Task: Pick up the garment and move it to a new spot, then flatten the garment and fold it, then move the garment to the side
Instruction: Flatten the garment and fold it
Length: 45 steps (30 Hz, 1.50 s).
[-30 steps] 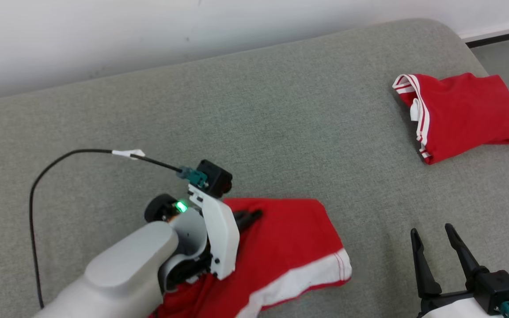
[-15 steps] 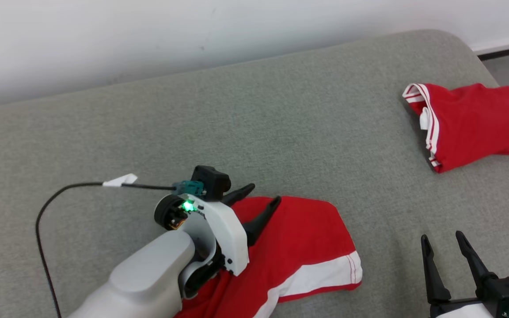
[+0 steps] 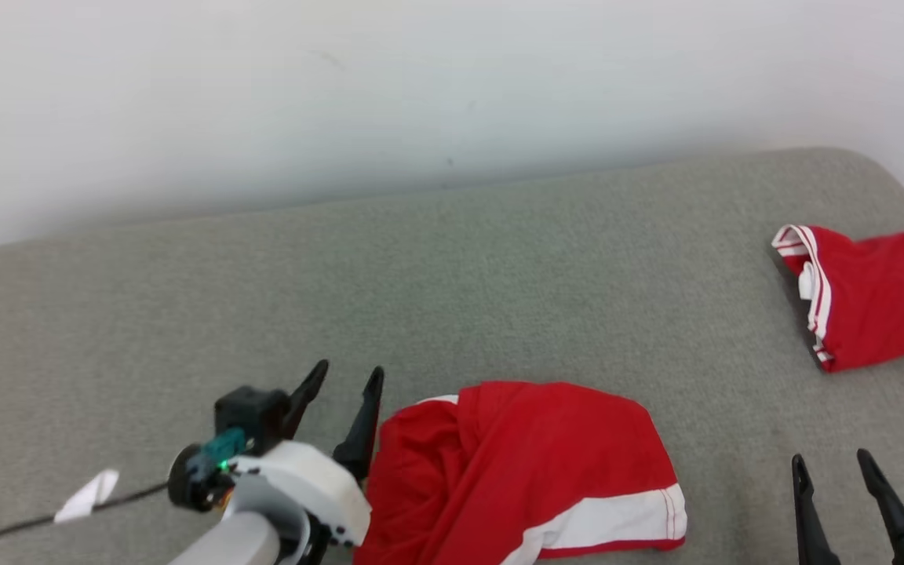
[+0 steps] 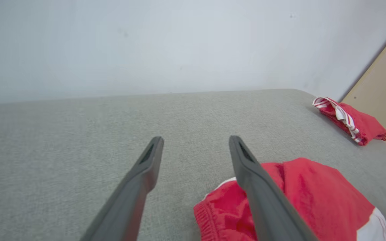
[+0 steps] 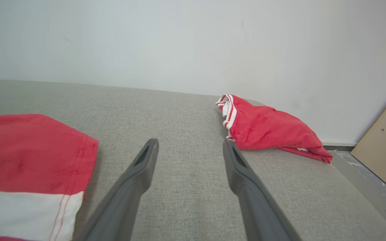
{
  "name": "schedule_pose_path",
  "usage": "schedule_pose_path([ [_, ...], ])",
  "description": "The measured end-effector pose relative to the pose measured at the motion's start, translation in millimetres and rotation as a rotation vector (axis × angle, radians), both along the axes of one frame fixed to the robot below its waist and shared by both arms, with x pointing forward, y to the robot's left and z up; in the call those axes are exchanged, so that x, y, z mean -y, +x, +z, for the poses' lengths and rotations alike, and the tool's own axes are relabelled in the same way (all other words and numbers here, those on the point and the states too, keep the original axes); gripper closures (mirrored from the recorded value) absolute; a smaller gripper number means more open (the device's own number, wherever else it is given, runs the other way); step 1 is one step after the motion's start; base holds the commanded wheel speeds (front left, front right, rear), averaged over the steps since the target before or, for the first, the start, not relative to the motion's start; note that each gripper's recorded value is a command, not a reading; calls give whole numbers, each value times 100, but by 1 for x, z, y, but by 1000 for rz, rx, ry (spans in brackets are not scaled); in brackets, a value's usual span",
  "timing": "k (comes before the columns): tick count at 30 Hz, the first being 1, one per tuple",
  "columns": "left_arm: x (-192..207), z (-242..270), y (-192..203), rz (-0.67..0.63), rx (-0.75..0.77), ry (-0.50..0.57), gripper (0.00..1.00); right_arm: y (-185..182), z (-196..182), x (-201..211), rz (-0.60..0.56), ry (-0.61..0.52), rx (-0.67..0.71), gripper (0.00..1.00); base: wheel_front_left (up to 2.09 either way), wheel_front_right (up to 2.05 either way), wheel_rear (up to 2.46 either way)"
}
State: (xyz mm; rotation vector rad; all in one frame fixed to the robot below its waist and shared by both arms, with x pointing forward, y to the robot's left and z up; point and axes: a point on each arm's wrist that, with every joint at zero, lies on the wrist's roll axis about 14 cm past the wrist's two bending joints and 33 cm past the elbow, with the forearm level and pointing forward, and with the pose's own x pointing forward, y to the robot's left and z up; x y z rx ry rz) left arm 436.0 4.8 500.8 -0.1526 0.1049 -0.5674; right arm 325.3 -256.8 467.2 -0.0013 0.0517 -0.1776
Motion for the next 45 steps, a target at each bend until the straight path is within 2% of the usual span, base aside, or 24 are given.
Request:
schedule_pose_path([
  [4,-36,14,-18,135,57,-9,0,-5,3,-13,40,-4,12,0,0,0,0],
  [10,-78,0,-58,247,82,49,0,-3,9,-32,104,-7,36,0,0,0,0],
  [20,-118,-4,-88,379,128,85,0,-2,3,-60,194,-2,21,0,0,0,0],
  [30,-134,-5,-96,431,138,71,0,-5,3,-69,219,1,23,0,0,0,0],
  [45,-140,-9,-98,427,130,68,0,-4,5,-71,221,21,33,0,0,0,0],
])
